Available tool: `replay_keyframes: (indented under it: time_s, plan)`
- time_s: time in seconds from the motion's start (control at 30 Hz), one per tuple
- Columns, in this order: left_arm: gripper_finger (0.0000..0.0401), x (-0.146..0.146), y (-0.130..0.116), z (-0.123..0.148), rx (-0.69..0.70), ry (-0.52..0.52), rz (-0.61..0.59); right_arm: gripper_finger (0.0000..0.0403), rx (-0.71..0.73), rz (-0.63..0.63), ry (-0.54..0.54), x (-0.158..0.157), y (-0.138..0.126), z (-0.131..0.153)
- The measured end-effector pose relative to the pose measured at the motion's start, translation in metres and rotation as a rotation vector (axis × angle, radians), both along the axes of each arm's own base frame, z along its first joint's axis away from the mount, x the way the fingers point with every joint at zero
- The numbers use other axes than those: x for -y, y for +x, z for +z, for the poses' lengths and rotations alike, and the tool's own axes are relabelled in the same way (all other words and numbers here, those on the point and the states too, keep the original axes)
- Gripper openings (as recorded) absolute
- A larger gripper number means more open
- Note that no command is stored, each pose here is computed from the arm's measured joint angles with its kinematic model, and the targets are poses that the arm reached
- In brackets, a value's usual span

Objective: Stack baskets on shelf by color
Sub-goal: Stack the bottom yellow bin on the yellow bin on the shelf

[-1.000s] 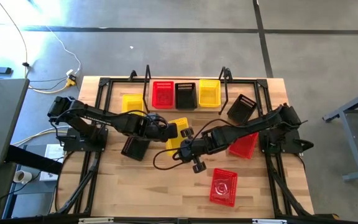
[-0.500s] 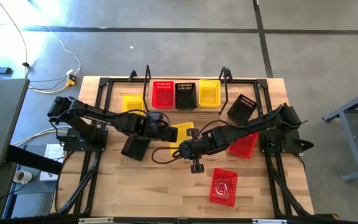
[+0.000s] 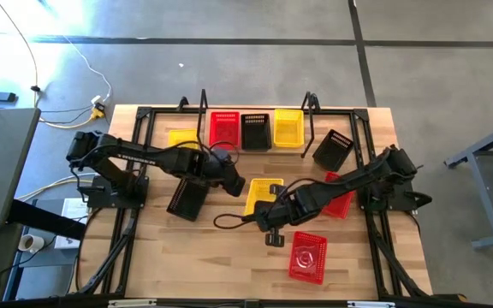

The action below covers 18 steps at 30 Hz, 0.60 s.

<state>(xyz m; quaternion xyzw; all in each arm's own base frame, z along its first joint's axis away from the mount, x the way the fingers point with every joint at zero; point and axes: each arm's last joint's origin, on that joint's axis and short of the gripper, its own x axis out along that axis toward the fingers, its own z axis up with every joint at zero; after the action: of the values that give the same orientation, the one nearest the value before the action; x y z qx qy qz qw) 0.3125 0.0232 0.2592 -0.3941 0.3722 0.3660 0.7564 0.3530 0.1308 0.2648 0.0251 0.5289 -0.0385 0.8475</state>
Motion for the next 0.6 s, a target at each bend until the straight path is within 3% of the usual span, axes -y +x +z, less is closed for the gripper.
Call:
replay_keyframes:
  time_s: [0.3, 0.6]
  plan:
    - [0.0136, -0.017, -0.002, 0.0, -0.038, 0.022, -0.122, 0.0, -0.046, -0.146, -0.019, -0.006, -0.013, 0.0]
    - [0.0136, -0.036, -0.003, 0.001, -0.038, 0.044, -0.131, 0.0, 0.052, -0.263, -0.076, 0.005, -0.032, 0.03]
